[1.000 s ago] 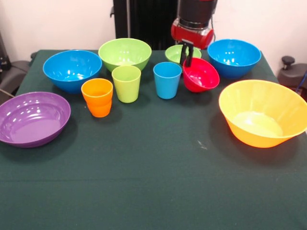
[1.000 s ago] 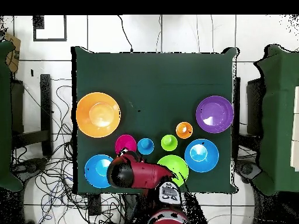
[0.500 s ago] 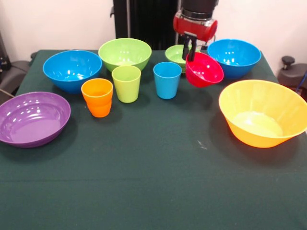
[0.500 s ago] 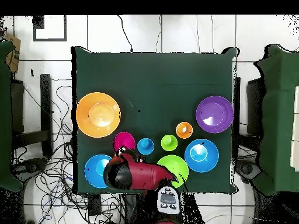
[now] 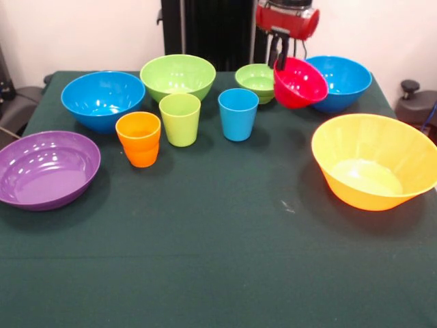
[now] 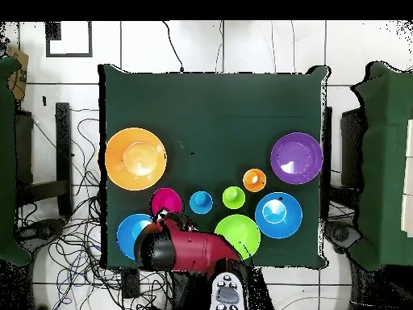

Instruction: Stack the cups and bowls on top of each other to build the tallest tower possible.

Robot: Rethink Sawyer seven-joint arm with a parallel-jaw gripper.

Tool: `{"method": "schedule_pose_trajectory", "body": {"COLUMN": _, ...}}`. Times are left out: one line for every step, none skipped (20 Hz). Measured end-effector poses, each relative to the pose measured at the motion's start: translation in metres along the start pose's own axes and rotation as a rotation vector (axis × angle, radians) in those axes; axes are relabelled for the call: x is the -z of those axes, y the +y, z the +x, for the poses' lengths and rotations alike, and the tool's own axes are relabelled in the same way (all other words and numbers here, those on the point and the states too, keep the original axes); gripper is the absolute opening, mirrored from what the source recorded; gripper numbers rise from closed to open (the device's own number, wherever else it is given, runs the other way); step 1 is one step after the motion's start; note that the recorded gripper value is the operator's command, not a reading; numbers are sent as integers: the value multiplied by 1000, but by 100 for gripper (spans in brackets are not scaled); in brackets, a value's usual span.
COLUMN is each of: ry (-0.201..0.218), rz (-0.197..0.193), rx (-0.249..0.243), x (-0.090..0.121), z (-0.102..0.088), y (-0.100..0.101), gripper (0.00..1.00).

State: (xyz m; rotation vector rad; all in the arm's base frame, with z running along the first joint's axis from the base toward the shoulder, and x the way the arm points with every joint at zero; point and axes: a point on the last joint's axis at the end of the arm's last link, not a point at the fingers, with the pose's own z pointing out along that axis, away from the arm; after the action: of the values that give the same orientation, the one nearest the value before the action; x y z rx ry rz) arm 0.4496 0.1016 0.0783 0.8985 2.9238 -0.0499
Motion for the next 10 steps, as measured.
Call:
{"method": "schedule_pose_trajectory", "body": {"ry": 8, "rz": 2, "rx": -1, "x": 5, "z": 1, "y": 0, "gripper": 0}}
{"method": "schedule_pose_trajectory", "body": {"ry": 19, "rz": 6, "rx": -3, "x": 12, "z": 3, "y": 0, "gripper": 0}}
{"method": "schedule_pose_trajectory", "body": {"ry": 33, "rz": 11, "rx": -7, "x": 20, "z": 4, "y": 0, "gripper": 0}}
{"method": "schedule_pose_trajectory", "body": {"ry": 47, "rz": 17, "rx": -11, "x": 29, "z": 5, "y": 0, "gripper": 0}}
{"method": "schedule_pose_trajectory", "body": {"ry": 56, "rz": 21, "rx": -13, "x": 35, "z": 5, "y": -1, "gripper": 0}}
{"method": "schedule_pose_trajectory", "body": {"ry": 65, "rz": 25, "rx": -15, "x": 41, "z": 5, "y": -1, "gripper": 0}}
{"method": "schedule_pose_trajectory", "body": {"ry": 74, "rz": 29, "rx": -17, "x": 49, "z": 5, "y": 0, "gripper": 0}}
{"method": "schedule_pose_trajectory", "body": {"ry": 78, "rz": 31, "rx": -17, "x": 53, "z": 5, "y": 0, "gripper": 0}}
{"method": "schedule_pose_trajectory", "body": {"ry": 89, "rz": 36, "rx": -18, "x": 63, "z": 5, "y": 0, "gripper": 0}}
{"method": "schedule_pose_trajectory", "body": {"ry": 95, "rz": 40, "rx": -19, "x": 68, "z": 4, "y": 0, "gripper": 0}}
